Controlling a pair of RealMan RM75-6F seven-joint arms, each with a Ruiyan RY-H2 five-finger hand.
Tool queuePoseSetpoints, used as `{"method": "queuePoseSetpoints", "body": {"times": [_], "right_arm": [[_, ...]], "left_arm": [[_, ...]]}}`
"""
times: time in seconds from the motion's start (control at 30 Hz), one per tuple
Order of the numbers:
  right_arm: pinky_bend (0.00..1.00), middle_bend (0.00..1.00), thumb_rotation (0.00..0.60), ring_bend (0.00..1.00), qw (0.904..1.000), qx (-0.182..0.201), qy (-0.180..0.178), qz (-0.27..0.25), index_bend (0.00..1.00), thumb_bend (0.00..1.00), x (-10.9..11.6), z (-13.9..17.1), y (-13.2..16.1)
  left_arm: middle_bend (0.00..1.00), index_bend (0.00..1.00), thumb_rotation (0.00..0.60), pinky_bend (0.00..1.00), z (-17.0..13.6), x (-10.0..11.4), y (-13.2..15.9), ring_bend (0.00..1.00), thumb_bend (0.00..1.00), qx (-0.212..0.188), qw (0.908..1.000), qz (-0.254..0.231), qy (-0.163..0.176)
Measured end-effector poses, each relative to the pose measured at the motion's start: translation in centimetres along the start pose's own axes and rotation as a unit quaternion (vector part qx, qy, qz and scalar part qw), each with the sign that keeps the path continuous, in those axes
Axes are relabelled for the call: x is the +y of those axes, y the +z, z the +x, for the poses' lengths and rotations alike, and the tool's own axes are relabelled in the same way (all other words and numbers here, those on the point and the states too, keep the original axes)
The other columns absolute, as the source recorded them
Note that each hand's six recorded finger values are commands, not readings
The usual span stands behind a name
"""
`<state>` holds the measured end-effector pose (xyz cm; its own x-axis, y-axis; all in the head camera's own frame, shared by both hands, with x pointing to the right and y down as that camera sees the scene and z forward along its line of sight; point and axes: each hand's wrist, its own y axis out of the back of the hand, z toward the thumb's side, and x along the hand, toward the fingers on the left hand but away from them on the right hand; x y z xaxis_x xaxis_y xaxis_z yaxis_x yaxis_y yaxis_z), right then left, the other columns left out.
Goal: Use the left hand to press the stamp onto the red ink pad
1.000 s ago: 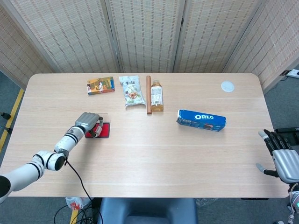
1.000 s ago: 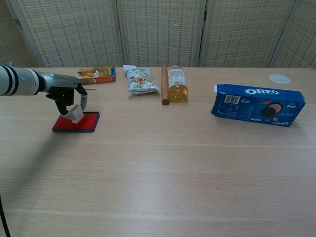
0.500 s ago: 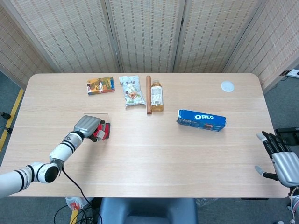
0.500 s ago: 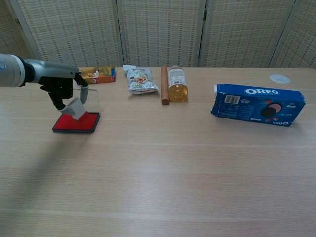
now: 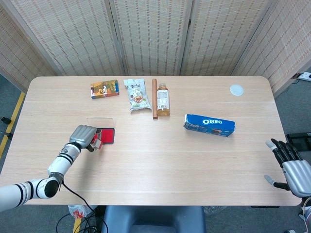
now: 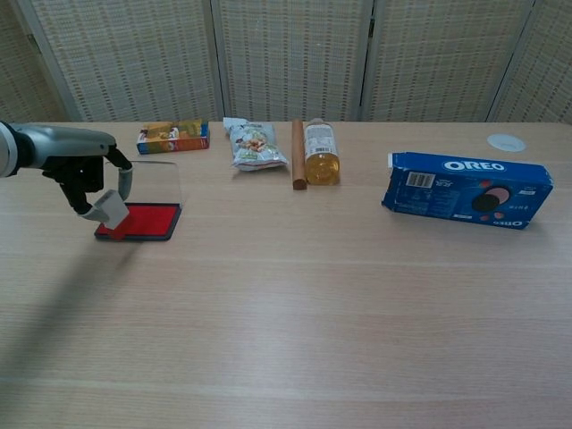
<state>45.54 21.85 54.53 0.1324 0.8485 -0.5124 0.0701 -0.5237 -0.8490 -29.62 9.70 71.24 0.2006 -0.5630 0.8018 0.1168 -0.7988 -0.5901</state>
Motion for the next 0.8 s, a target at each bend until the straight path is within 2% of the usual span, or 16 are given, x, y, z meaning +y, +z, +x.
{"method": "queuePoseSetpoints", "body": {"times": [0.8], "right_arm": [[0.0,0.0,0.6,0.0,1.0,0.008,0.002,0.003,0.0,0.21,-0.2,0.2,0.5]], "left_arm": [[1.0,0.83,0.6,0.92,0.0,-2.7,-1.8,0.92,0.5,0.007,0.9997,-0.021,-0.012]]}}
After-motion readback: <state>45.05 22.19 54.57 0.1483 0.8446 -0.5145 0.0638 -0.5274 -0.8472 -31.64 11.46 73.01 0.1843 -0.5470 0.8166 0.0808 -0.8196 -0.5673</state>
